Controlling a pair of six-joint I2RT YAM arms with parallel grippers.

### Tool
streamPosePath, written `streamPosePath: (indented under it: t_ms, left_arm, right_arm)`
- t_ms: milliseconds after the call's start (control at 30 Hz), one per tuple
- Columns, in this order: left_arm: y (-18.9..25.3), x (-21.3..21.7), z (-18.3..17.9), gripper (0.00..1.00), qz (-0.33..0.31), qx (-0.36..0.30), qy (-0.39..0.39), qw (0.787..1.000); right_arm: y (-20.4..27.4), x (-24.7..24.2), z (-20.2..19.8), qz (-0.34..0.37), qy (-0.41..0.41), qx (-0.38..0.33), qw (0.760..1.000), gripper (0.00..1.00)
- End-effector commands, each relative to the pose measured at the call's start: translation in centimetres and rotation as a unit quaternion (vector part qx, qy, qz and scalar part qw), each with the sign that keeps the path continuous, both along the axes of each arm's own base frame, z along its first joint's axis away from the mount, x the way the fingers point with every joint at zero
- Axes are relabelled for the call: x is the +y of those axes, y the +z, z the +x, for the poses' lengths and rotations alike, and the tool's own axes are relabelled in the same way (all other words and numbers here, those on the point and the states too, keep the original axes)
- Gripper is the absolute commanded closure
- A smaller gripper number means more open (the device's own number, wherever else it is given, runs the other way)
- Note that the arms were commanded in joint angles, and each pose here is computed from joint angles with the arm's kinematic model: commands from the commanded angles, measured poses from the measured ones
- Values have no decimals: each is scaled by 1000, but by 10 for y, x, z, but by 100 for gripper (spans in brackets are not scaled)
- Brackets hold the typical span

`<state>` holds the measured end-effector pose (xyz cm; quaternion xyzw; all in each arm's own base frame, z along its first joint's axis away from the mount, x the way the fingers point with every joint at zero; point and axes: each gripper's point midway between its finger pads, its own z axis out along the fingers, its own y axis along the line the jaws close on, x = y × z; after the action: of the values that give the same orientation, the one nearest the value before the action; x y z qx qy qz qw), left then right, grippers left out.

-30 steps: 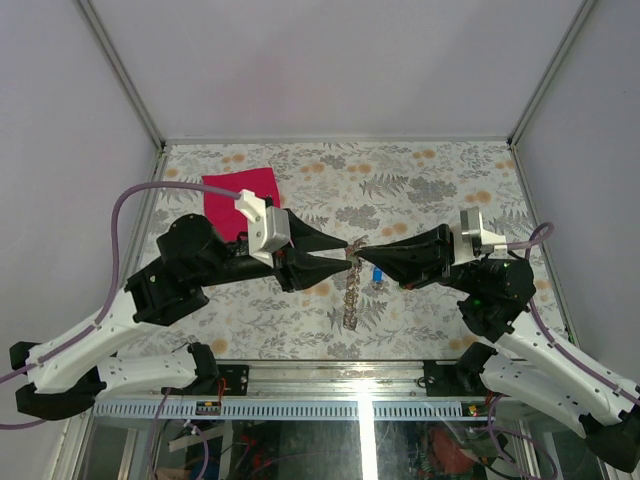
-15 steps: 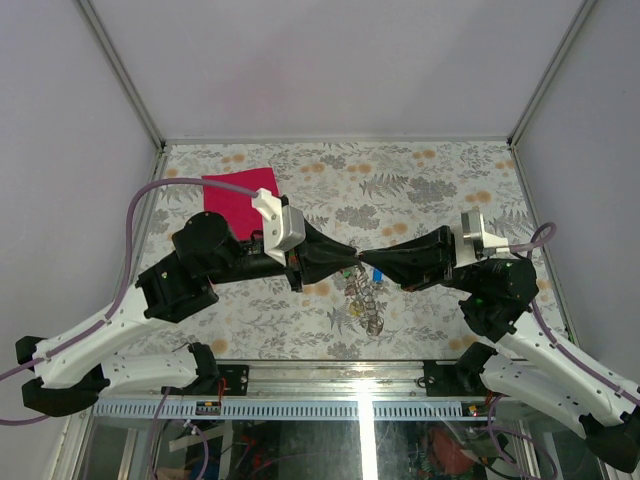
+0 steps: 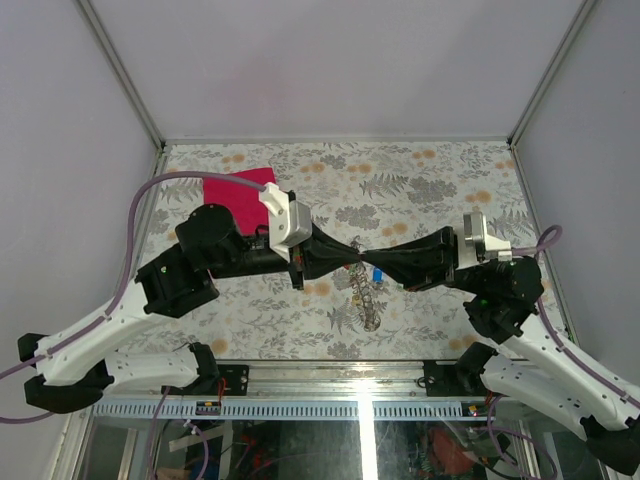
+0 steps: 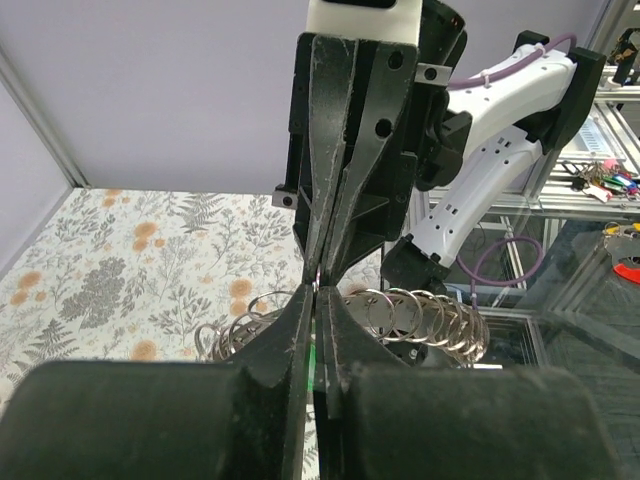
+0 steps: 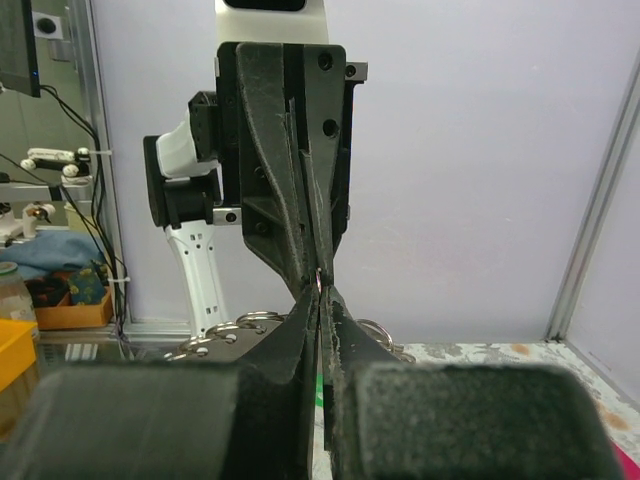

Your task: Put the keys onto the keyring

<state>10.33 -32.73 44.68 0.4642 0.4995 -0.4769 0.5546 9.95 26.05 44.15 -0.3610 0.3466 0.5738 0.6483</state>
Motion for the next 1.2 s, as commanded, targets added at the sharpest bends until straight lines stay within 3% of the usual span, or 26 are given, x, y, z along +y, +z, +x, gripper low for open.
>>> streamPosePath:
  t_ms: [0, 333, 833, 1067, 1167]
  left_arm:
    - [-6, -1, -2, 100, 40, 3, -8, 999]
    - [-29, 7, -9, 100, 131, 26, -24, 991]
    - [-66, 7, -10, 100, 278, 52, -60, 957]
    - [-72, 7, -9, 100, 303, 49, -59, 950]
    - [-76, 6, -9, 100, 316, 48, -55, 946]
  right_arm:
    - [30, -14, -12, 5, -25, -64, 998, 99]
    - [-21, -16, 3, -143, -82, -91, 982, 73]
    - [-65, 2, -5, -217, -4, -75, 973, 63]
    - [-74, 7, -5, -226, 12, -72, 972, 65]
    - [-75, 9, -6, -226, 20, -70, 971, 70]
